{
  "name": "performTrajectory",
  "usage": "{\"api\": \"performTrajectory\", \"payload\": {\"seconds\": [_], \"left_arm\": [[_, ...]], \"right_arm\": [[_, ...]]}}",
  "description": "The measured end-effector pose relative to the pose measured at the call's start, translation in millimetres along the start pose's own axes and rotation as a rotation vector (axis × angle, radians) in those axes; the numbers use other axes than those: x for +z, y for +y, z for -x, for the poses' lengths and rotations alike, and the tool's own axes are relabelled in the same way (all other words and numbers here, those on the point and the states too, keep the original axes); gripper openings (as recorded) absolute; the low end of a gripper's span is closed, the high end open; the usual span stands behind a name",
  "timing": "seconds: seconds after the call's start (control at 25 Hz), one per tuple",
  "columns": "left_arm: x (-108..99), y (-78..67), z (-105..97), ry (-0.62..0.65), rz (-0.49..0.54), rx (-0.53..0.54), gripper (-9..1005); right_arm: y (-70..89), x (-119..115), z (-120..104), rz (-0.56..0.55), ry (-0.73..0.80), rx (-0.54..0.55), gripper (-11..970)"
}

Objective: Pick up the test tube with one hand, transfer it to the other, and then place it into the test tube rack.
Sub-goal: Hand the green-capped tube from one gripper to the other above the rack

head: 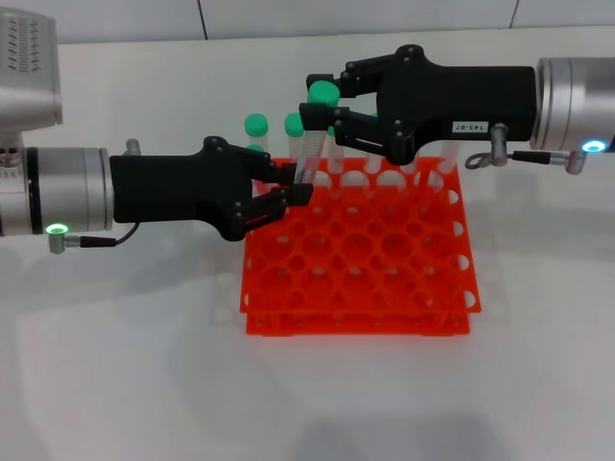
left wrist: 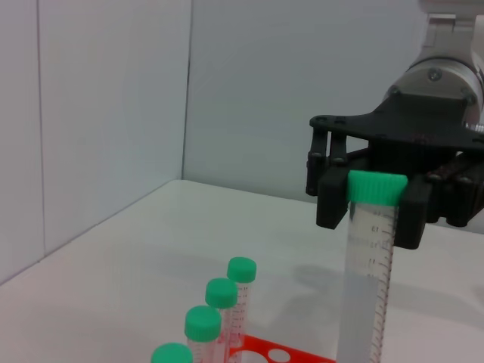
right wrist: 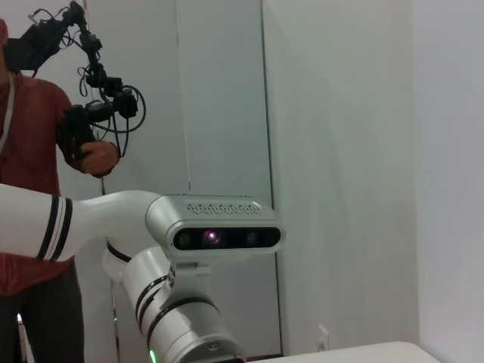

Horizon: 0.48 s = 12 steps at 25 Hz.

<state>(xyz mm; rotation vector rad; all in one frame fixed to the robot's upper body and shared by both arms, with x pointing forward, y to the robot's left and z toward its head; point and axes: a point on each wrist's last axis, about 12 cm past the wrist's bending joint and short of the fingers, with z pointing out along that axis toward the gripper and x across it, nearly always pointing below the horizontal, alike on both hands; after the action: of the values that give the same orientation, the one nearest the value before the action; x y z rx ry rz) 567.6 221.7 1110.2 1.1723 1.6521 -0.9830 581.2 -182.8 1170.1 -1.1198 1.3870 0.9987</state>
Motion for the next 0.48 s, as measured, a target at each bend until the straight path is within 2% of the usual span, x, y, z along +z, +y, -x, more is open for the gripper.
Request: {"api": "performTrajectory", "payload": {"seconds": [0.48], "left_arm": [[3.4, -0.3, 0.3, 0.018, -0.010, -0.001, 192]], "right_arm": [[-0.7, 1.8, 2.4, 0.004, -0.003, -0.007, 263]]}}
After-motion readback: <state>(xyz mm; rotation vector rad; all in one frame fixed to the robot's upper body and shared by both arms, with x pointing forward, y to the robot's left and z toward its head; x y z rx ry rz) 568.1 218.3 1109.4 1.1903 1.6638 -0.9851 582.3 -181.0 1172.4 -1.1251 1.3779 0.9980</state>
